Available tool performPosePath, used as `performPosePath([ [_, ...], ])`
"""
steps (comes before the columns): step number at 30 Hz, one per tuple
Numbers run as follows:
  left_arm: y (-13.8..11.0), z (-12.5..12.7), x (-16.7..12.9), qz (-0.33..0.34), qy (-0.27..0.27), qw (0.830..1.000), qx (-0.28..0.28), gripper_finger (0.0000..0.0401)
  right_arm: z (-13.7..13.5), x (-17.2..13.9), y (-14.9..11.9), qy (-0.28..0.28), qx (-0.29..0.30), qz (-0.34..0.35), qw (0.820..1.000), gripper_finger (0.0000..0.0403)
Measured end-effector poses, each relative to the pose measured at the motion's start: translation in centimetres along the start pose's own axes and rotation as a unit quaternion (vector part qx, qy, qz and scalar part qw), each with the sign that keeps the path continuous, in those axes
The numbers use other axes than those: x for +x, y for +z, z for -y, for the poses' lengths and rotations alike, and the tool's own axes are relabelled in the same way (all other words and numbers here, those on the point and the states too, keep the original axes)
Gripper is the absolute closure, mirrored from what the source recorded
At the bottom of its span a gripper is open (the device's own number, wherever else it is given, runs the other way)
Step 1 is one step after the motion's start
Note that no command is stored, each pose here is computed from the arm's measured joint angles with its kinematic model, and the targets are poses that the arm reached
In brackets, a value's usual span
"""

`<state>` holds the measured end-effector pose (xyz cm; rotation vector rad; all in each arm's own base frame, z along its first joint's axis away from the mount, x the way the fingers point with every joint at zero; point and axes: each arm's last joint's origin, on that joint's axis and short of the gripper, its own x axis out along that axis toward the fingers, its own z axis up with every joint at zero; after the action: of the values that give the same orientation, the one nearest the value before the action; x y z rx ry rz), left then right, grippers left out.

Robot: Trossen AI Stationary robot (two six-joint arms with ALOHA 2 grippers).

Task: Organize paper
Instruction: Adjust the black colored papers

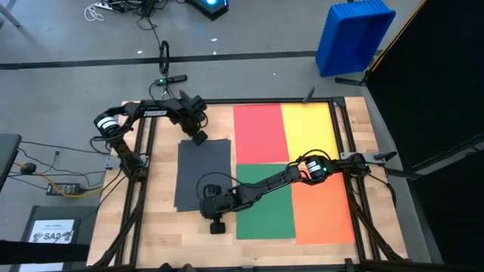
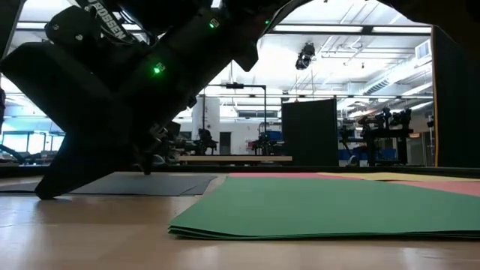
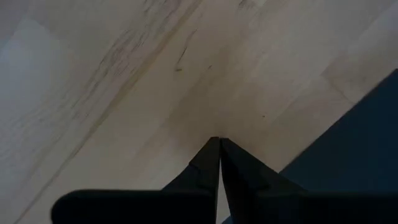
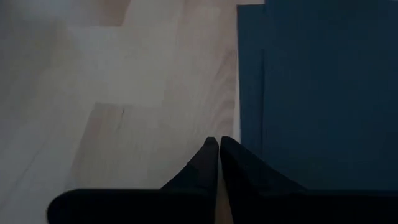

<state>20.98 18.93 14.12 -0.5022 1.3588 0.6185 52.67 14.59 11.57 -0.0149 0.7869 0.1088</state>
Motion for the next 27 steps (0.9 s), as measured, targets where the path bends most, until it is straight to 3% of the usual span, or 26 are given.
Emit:
performPosePath([
  [12,-1.2,0.0,0.0,-0.062,0.005,0.998,0.008,0.0401,0.4,0.0,-0.2,-0.049,0.034,-0.005,0.998,0.0403],
  [27,-2.3,0.5,-0.1,-0.116,0.007,0.993,0.012,0.0401,0.2,0.0,-0.3,-0.055,0.052,-0.006,0.997,0.0403],
])
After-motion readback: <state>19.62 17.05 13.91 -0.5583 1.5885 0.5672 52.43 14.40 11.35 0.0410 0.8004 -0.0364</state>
